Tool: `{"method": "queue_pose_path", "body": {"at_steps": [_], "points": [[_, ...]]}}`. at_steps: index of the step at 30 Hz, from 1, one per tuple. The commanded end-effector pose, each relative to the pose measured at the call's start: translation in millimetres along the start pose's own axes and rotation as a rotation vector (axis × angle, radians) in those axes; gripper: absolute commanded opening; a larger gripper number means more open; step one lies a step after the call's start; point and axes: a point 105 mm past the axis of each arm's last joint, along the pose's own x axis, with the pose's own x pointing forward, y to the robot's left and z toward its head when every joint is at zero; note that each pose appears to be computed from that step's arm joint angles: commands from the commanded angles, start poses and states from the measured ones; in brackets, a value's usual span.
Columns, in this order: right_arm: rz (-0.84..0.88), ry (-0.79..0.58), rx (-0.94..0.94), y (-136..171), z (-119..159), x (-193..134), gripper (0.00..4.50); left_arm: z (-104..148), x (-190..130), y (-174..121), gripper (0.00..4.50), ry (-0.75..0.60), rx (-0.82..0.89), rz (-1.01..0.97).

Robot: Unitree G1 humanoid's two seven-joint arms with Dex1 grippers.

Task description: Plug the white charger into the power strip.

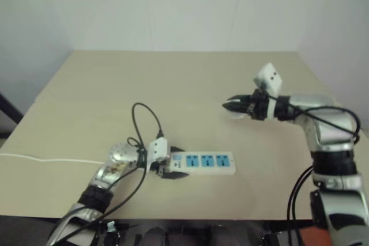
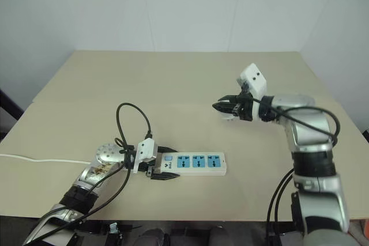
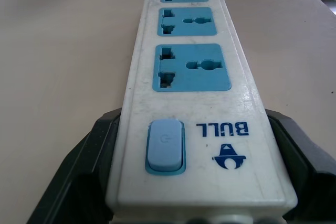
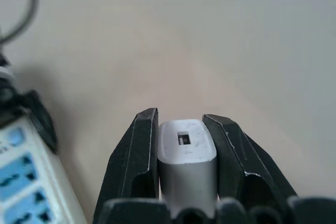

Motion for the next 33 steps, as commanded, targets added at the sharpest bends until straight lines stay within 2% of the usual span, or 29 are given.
{"method": "queue_pose_path", "body": {"at_steps": [1, 4, 9, 19, 33], "points": [[0.074, -0.196, -0.024, 29.2, 10.8, 4.8, 1.18, -15.8, -3.8, -5.6, 3.32, 0.073, -0.033, -0.029], [0.191, -0.349, 0.044, 52.2, 7.1, 11.6, 1.18, -16.7, -6.0, -5.3, 3.32, 0.077, -0.034, -0.03], [0.292, -0.393, 0.086, 74.1, -16.1, 37.2, 1.18, -19.0, -9.3, -5.4, 3.32, 0.09, -0.037, -0.031], [0.375, -0.376, 0.026, 95.0, -44.9, 60.6, 1.18, -20.7, -13.8, -5.9, 3.32, 0.102, -0.038, -0.024], [0.405, -0.391, 0.028, 105.7, -47.6, 68.7, 1.18, -21.8, -12.8, -7.9, 3.32, 0.11, -0.038, -0.031]]}}
